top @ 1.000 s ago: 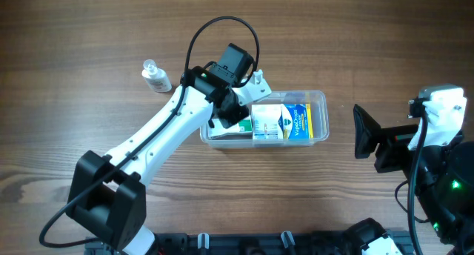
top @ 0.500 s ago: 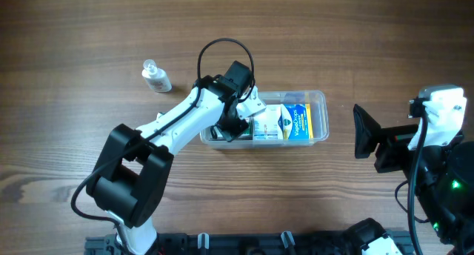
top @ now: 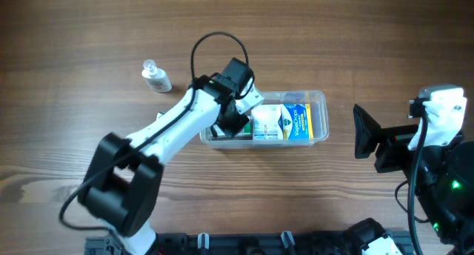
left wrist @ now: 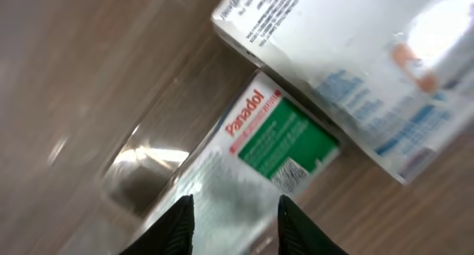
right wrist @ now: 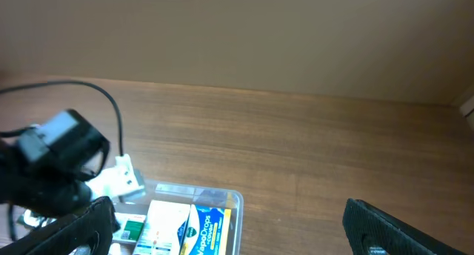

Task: Pack container
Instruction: 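Carry the Panadol box right and lower it into the container, then push the Panadol box down into the container's left side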

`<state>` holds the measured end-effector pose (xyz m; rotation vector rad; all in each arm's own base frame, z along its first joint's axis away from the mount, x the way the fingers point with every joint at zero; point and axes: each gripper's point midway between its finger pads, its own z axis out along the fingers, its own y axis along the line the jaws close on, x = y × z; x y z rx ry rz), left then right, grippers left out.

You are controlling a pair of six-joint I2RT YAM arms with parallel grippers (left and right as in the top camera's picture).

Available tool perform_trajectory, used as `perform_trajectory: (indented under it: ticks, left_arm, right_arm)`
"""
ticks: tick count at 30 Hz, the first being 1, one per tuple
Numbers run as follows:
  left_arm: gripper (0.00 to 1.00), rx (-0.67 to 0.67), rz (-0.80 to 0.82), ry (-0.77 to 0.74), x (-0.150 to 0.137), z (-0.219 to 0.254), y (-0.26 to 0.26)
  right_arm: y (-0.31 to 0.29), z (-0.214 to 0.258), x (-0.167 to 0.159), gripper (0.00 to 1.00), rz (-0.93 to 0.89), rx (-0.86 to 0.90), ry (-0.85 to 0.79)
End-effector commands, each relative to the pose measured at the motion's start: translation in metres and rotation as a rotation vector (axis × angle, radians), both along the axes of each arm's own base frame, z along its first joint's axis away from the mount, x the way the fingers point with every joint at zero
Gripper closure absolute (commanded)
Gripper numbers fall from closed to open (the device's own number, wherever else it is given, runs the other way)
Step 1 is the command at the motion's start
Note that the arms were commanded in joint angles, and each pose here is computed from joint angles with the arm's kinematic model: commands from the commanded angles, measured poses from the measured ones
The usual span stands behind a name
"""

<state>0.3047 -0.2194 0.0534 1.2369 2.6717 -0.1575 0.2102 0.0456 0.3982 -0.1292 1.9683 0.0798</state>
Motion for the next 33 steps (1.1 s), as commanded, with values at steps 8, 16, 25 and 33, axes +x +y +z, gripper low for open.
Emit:
perform_trajectory:
  ticks: [8,16,25,33]
  left_arm:
    - [0.59,0.021,-0.161,0.069,-0.027,0.012,0.009]
    - [0.56,0.02,-0.27,0.137,-0.039,-0.018,0.008]
    - [0.58,0.017,-0.266,0.174,-0.04,-0.046,0.005]
    - [0.63,0.115,-0.18,-0.009,0.002,-0.047,0.014]
  right_arm:
    - [0.002,-0.001,0.002,0.0,0.015,-0.016,0.004]
    - [0.002,-0.001,0.002,0.0,0.015,-0.016,0.004]
    - [0.002,-0.001,0.002,0.0,0.015,-0.016,0.004]
    - [0.002,-0.001,0.002,0.0,0.015,-0.015,0.003]
